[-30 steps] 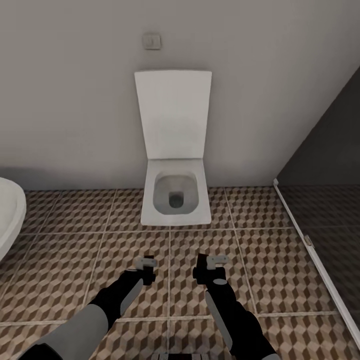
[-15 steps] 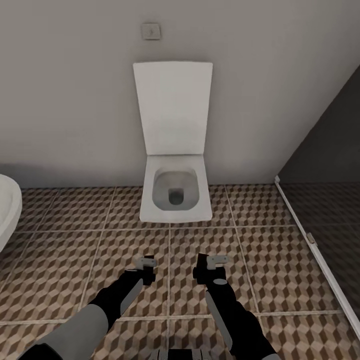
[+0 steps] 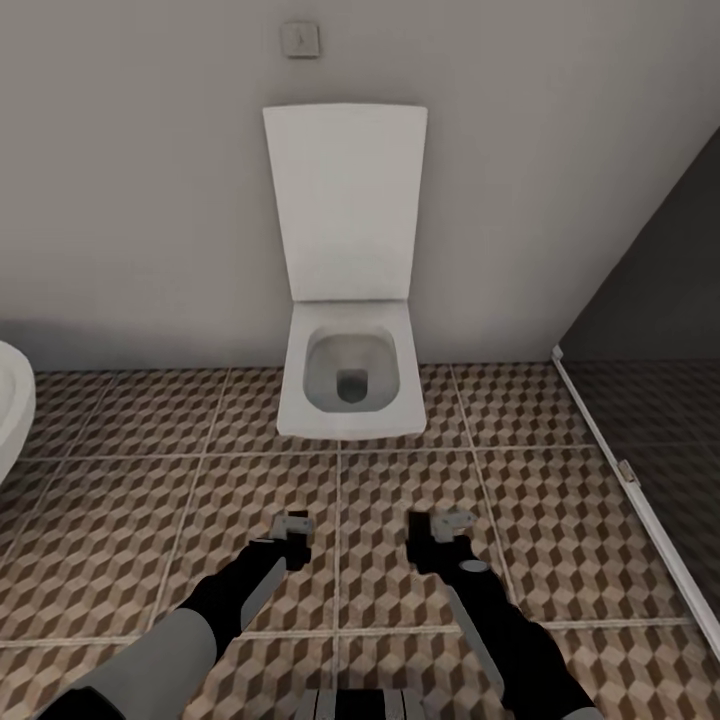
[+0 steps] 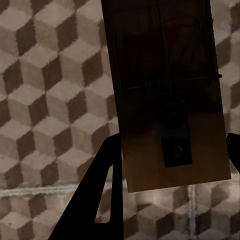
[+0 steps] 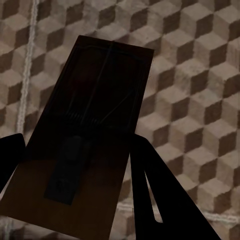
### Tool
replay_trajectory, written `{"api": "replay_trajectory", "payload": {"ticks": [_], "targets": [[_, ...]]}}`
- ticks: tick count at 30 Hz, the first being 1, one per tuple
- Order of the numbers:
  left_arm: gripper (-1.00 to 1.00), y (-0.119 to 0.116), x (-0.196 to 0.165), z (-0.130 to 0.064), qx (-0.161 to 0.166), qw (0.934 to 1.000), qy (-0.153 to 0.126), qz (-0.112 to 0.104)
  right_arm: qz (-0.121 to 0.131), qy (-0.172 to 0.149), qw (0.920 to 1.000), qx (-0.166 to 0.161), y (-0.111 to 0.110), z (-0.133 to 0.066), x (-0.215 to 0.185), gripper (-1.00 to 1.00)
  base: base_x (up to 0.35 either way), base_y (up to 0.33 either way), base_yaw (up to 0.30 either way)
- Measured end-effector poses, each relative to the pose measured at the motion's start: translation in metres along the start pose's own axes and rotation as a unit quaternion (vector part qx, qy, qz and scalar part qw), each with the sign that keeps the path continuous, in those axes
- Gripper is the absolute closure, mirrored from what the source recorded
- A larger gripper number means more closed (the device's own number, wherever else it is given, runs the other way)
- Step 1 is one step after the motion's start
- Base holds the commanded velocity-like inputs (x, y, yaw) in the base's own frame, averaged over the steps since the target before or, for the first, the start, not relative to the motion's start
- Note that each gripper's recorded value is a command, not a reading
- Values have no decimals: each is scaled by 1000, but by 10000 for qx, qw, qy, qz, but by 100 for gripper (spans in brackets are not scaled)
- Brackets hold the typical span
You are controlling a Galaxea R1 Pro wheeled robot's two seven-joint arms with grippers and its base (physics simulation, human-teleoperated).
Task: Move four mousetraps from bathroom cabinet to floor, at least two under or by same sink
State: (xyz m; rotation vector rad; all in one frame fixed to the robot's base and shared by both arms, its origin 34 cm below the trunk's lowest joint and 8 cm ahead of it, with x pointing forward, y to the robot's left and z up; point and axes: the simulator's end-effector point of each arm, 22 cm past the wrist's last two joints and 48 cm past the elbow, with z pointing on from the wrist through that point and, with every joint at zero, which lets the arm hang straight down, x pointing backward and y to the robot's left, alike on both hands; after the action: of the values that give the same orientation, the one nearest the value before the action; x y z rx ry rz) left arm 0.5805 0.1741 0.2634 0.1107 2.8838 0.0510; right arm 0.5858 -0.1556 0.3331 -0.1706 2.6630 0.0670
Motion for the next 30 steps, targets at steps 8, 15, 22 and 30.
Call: {"api": "replay_trajectory", "payload": {"ticks": [8,15,22,30], "targets": [[100,-2,8,16,6,10000,3,1,-36,14,9999,-111,1,14,14,100,0,0,0],[100,-3,15,29,7,10000,0,0,-46,20,9999,-133,4,26,24,100,0,0,0],[100,-4,23,43,5,10000,7,1,-257,16,9993,-280,22,37,36,100,0,0,0],[100,-5,31,60,12,10000,7,3,-283,14,9992,-296,25,51,49,100,0,0,0]]}}
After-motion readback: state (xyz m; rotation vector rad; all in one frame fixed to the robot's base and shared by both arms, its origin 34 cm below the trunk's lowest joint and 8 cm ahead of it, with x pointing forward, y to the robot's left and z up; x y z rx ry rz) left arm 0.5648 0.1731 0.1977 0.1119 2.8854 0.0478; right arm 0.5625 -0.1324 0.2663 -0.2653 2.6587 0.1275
